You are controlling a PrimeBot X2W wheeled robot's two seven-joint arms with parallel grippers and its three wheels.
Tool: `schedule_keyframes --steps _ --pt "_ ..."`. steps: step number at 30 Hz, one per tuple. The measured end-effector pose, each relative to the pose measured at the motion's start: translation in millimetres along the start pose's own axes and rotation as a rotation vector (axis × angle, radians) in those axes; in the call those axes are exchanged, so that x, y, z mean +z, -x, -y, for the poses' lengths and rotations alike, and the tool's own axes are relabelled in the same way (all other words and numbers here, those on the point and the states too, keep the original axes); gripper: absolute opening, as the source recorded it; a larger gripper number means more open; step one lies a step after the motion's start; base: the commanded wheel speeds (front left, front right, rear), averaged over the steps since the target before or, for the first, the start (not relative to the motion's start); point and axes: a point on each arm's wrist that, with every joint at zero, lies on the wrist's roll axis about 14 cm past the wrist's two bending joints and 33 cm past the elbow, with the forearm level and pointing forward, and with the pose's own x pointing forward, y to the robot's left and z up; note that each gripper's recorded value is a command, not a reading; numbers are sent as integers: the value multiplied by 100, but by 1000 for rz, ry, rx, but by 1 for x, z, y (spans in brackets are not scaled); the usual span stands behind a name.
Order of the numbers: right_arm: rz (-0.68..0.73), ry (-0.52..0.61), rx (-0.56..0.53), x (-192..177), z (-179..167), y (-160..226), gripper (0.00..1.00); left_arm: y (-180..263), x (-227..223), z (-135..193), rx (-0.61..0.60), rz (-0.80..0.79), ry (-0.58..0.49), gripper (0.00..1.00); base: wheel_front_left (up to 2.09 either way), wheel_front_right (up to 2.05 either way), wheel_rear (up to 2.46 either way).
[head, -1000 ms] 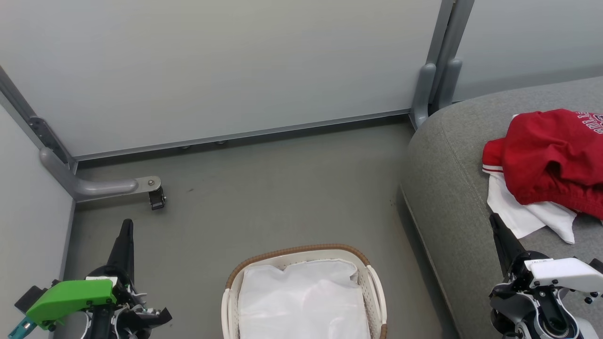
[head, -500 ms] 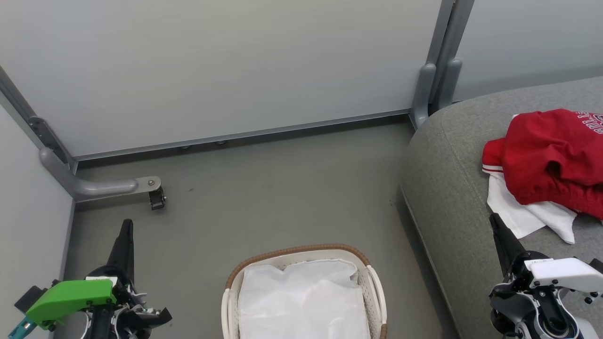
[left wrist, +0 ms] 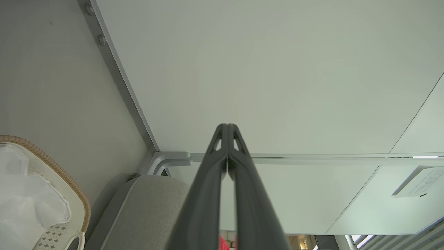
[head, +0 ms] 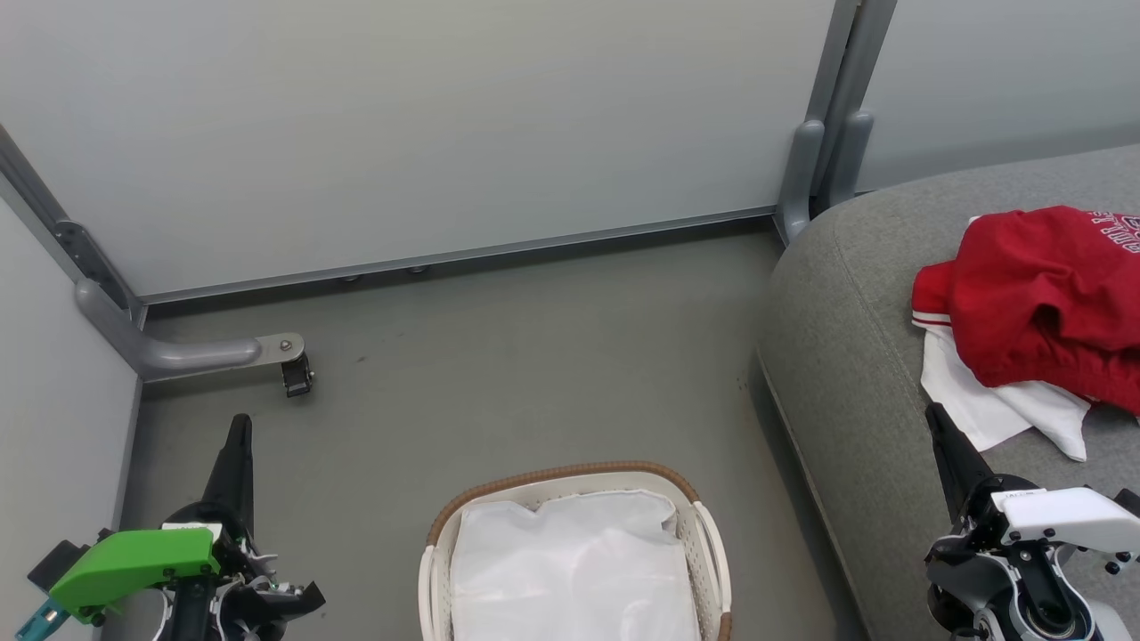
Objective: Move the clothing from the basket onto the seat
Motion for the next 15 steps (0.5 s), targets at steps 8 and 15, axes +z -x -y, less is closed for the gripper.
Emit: schedule_keyframes --steps 8,15 --pt "0 0 0 0 0 0 0 0 0 0 0 0 0 0 0 0 0" --pt "0 0 0 0 0 0 0 0 0 0 0 0 0 0 0 0 0"
